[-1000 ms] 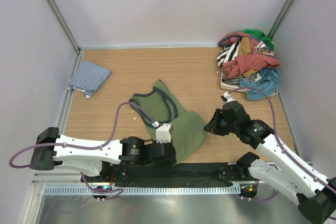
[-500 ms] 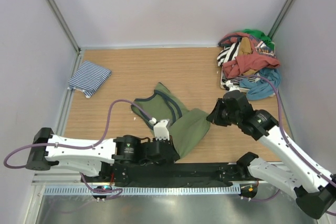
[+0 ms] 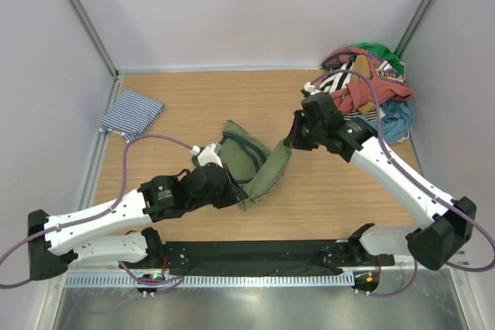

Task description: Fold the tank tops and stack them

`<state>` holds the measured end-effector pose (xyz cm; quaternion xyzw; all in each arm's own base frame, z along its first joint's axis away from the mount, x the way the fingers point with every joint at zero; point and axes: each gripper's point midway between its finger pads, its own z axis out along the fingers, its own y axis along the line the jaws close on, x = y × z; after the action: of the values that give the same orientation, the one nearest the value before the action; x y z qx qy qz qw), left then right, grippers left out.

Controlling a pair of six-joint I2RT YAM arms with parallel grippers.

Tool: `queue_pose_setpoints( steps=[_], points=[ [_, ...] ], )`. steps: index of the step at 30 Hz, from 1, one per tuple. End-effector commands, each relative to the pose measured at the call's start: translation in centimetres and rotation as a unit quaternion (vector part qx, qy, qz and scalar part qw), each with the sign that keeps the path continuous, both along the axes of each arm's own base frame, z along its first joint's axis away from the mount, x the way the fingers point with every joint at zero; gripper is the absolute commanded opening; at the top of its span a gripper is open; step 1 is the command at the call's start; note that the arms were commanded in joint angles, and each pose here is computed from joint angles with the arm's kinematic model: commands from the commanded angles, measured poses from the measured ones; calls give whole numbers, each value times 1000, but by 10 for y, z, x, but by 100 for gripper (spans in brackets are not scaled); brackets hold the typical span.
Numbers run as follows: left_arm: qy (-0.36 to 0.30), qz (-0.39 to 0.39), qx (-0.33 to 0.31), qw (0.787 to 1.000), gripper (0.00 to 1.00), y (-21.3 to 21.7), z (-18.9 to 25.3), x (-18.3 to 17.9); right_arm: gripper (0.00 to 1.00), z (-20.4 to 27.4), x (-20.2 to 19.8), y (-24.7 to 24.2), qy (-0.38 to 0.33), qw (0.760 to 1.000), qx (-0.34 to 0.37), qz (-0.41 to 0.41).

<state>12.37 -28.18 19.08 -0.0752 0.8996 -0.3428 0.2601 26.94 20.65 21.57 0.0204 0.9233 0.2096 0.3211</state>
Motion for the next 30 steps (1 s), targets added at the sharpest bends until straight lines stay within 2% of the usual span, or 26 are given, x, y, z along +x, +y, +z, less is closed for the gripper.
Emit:
queue_pose_setpoints(
  steps=[1, 6, 17, 30],
  points=[
    [-8, -4, -7, 1000, 0, 12, 15, 12, 1, 30, 28, 19, -50, 998, 19, 17],
    [9, 20, -6, 1000, 0, 33, 9, 38, 1, 19, 55, 39, -40, 999, 11, 24],
    [30, 73, -17, 997, 0, 82, 7, 92, 1, 17, 103, 91, -48, 996, 50, 63],
    [71, 117, -38, 990, 0, 114, -22, 145, 3, -11, 157, 132, -64, 993, 74, 66]
  ],
)
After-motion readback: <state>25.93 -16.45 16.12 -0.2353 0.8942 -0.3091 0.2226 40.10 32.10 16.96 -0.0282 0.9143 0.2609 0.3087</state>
